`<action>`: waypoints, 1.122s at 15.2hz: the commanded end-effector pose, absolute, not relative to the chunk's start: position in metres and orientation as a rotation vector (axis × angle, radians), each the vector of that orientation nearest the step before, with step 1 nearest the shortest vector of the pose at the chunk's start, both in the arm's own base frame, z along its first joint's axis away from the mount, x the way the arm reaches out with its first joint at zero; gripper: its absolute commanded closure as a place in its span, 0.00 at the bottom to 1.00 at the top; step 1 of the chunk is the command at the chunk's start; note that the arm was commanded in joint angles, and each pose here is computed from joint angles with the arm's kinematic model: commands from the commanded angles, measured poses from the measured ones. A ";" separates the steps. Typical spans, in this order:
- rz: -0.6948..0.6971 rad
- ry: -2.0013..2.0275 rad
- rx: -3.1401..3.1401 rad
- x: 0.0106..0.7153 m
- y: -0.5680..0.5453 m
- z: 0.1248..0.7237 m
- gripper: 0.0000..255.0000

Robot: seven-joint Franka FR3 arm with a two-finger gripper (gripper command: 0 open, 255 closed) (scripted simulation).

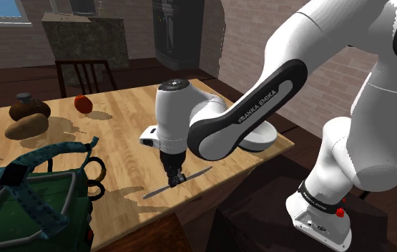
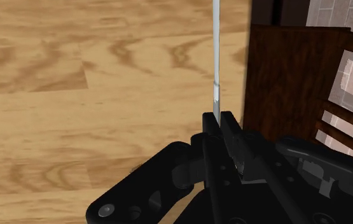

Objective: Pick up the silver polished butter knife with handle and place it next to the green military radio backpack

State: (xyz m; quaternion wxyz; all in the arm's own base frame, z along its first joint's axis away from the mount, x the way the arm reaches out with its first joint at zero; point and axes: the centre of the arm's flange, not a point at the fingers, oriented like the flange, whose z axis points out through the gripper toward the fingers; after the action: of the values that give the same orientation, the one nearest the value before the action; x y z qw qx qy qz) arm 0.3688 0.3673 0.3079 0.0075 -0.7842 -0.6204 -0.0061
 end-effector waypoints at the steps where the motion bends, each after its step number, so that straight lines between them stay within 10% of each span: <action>1: -0.020 -1.940 -2.452 0.368 0.367 0.296 1.00; 11: -0.020 -1.940 -2.452 0.368 0.367 0.287 1.00; 12: -0.020 -1.940 -2.452 0.368 0.367 0.287 0.00; 17: -0.020 -1.940 -2.452 0.368 0.367 0.287 0.00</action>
State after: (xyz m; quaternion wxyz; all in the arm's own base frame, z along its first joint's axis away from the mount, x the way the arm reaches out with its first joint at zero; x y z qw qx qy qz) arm 0.3680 0.3672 0.2868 0.0075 -0.7842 -0.6204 -0.0063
